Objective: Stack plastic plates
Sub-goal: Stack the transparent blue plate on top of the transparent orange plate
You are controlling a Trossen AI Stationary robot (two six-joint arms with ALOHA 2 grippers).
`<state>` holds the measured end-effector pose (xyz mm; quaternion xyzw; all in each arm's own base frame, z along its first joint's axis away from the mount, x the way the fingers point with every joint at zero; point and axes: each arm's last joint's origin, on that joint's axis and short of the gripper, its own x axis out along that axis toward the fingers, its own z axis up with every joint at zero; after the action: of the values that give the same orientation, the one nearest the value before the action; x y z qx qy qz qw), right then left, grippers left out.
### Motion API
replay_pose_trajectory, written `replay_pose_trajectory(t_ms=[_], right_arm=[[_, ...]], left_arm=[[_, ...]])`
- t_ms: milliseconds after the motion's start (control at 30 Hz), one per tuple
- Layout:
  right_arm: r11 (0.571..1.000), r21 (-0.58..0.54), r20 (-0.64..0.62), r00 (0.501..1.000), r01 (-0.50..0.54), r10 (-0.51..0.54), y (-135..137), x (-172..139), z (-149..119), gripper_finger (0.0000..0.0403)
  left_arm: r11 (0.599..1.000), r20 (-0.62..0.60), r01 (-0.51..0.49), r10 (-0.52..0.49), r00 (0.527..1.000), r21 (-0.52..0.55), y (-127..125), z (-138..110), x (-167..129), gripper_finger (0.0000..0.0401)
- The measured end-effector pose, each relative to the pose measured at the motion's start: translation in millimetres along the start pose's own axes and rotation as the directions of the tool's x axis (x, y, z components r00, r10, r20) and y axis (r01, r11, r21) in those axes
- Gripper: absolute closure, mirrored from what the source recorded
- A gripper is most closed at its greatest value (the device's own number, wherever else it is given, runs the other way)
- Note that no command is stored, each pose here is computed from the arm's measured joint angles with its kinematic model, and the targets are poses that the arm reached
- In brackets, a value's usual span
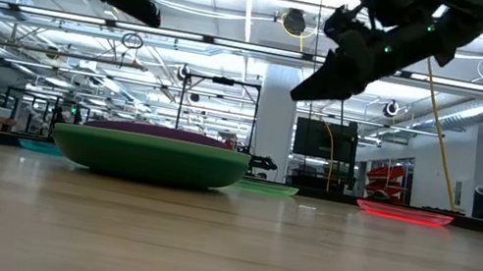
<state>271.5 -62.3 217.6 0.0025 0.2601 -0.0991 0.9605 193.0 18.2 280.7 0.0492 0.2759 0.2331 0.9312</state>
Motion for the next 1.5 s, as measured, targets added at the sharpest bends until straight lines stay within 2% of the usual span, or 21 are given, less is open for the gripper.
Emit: replay_pose_trajectory(t_ms=[333, 500, 733, 900, 1100, 1233, 1333, 1400, 1433, 1500], right_arm=[[0.984, -0.17, 0.189, 0.982, 0.058, -0.025, -5, -37, 26, 0.0275], [0.973, -0.216, 0.245, 0.969, 0.086, -0.031, -6, -52, 33, 0.0275], [0.964, -0.241, 0.283, 0.959, 0.108, -0.036, -6, -55, 23, 0.0275], [0.963, -0.226, 0.318, 0.946, 0.146, -0.069, -13, -54, 18, 0.0275], [0.967, -0.193, 0.316, 0.944, 0.165, -0.098, -20, -55, 18, 0.0275], [0.967, -0.185, 0.315, 0.943, 0.173, -0.108, -22, -55, 17, 0.0275], [0.968, -0.185, 0.309, 0.945, 0.17, -0.106, -22, -55, 17, 0.0275], [0.969, -0.186, 0.297, 0.949, 0.165, -0.105, -22, -54, 16, 0.0275], [0.969, -0.186, 0.29, 0.951, 0.163, -0.105, -22, -54, 15, 0.0275], [0.969, -0.187, 0.275, 0.956, 0.159, -0.104, -22, -54, 13, 0.0275]], left_arm=[[0.993, -0.078, -0.117, 0.116, 0.99, -0.006, 26, -6, 9, 0.0398], [0.995, -0.15, -0.093, 0.088, 0.985, -0.028, 41, -13, 16, 0.0398], [0.981, -0.322, -0.168, 0.13, 0.938, -0.095, 61, -29, 31, 0.0398], [0.961, -0.516, -0.23, 0.122, 0.848, -0.151, 79, -51, 49, 0.0398], [0.928, -0.742, -0.334, 0.107, 0.662, -0.164, 108, -80, 72, 0.0398], [0.942, -0.801, -0.259, -0.018, 0.598, -0.214, 129, -79, 86, 0.0398], [0.96, -0.814, -0.125, -0.139, 0.565, -0.251, 141, -75, 95, 0.0398], [0.969, -0.829, -0.006, -0.209, 0.519, -0.249, 145, -78, 98, 0.0397], [0.971, -0.836, 0.044, -0.226, 0.5, -0.236, 146, -81, 100, 0.0396], [0.972, -0.835, 0.109, -0.235, 0.499, -0.208, 150, -85, 103, 0.0389]])
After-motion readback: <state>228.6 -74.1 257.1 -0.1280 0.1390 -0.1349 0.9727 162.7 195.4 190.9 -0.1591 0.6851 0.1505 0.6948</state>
